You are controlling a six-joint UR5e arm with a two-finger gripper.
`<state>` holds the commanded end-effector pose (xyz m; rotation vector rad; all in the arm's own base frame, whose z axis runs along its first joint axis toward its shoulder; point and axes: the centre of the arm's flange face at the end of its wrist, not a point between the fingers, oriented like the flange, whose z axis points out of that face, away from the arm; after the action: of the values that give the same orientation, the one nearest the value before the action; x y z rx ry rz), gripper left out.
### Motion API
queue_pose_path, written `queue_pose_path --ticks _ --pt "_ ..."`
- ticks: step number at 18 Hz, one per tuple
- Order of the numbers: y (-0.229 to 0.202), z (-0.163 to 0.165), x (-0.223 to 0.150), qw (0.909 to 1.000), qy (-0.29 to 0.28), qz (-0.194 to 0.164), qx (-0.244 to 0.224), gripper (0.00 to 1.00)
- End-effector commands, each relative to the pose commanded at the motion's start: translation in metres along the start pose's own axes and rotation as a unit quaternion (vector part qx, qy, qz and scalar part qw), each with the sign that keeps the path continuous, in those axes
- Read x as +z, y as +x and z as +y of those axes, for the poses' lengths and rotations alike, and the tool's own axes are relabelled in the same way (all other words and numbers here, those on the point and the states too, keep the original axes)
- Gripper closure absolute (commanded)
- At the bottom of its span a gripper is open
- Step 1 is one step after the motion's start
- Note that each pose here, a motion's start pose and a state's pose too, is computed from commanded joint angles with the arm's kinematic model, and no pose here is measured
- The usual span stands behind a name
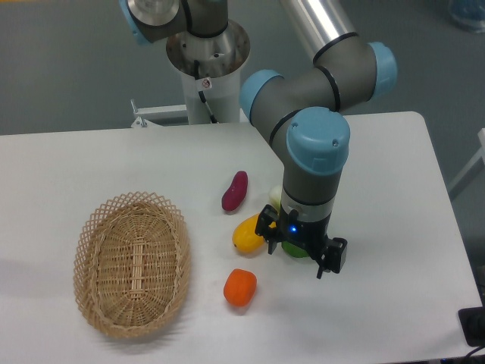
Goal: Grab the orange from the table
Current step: 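Move the gripper from the yellow pepper over to the orange, then lower the open gripper around the orange and close on it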
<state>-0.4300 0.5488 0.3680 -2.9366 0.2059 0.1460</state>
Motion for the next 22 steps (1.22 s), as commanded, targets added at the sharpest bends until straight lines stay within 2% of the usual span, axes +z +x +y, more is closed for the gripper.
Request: queue_pose_path --ticks 9,13,14,17,19,22 --pt "0.012 -0.012 0.022 0.9999 0.000 0.003 -0.010 0.00" --pt "0.025 -0.023 0.037 0.9982 -0.002 0.011 -0.059 0.00" --pt "0.038 -0.032 0.052 0.9985 -0.007 0.016 -0.052 0.00" --pt "0.057 -0.043 0.076 0.9984 -0.043 0.003 -0.037 0.00" --pt "0.065 -0.044 0.093 0.9967 -0.069 -0.006 -0.042 0.00" --pt "0.071 -0.044 0.104 0.9967 -0.071 -0.007 -0.038 0.00"
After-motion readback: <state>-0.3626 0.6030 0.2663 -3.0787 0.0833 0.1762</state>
